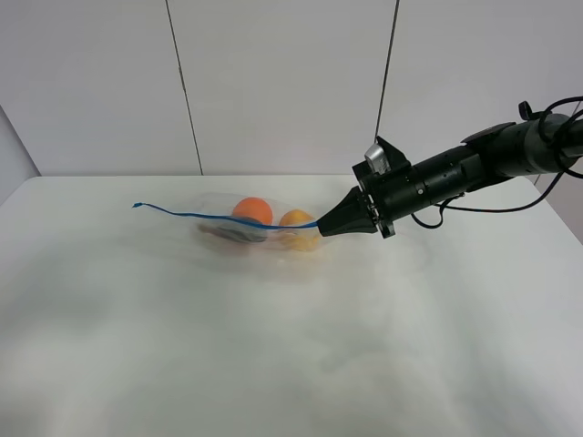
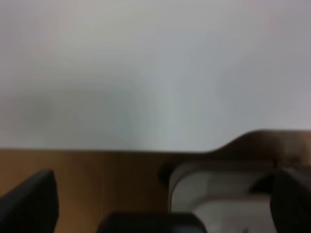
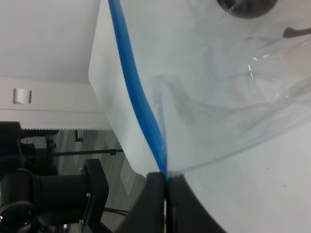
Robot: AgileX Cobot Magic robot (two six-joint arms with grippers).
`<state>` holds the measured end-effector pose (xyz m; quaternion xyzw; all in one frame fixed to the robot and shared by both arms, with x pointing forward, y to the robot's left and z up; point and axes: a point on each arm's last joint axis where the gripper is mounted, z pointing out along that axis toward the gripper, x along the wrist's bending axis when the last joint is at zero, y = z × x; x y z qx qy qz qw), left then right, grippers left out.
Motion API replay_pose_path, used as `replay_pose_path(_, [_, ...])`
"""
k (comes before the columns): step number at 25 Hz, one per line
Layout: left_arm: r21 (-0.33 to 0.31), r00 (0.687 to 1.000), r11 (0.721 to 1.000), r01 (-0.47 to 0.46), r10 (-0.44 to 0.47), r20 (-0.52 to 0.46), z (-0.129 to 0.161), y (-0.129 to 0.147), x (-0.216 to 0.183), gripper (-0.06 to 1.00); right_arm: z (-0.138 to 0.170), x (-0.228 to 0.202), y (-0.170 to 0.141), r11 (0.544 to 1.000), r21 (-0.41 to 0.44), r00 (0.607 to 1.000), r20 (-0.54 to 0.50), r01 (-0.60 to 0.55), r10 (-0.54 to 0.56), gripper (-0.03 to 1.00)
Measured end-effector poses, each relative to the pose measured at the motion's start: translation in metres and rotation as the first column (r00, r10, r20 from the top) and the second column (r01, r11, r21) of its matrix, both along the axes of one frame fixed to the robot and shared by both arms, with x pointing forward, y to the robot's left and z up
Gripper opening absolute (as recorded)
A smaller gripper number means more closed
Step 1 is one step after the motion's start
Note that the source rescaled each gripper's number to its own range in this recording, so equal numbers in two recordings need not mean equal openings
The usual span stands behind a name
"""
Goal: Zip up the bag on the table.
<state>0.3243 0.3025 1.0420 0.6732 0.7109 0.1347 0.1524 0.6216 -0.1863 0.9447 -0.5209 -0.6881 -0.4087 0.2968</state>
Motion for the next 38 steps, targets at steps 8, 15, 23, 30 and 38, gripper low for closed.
replay_pose_path(8, [0.005,0.964,1.0,0.0,-0.001,0.265,0.016,-0.002,-0.039,1.0,0.0,0.0,0.0,1.0,0.0,1.0,0.0,0.0,0.0,0.0])
replay_pose_path(15, [0.018,0.851,1.0,-0.003,-0.007,0.525,0.023,-0.005,-0.086,1.0,0.0,0.0,0.0,1.0,0.0,1.0,-0.001,0.0,0.0,0.0])
replay_pose_path(23, [0.021,0.791,1.0,-0.004,-0.01,0.612,0.021,-0.006,-0.104,1.0,-0.002,0.0,-0.001,0.999,-0.023,0.998,-0.049,0.032,-0.033,0.55])
replay_pose_path(30, [0.021,0.791,1.0,-0.004,-0.01,0.612,0.021,-0.006,-0.104,1.0,0.007,0.008,-0.008,0.984,-0.177,0.999,-0.043,-0.018,0.01,0.98])
replay_pose_path(38, [0.021,0.791,1.0,-0.004,-0.01,0.612,0.021,-0.006,-0.104,1.0,0.056,0.046,-0.042,0.739,-0.664,0.993,0.098,0.115,-0.067,1.0])
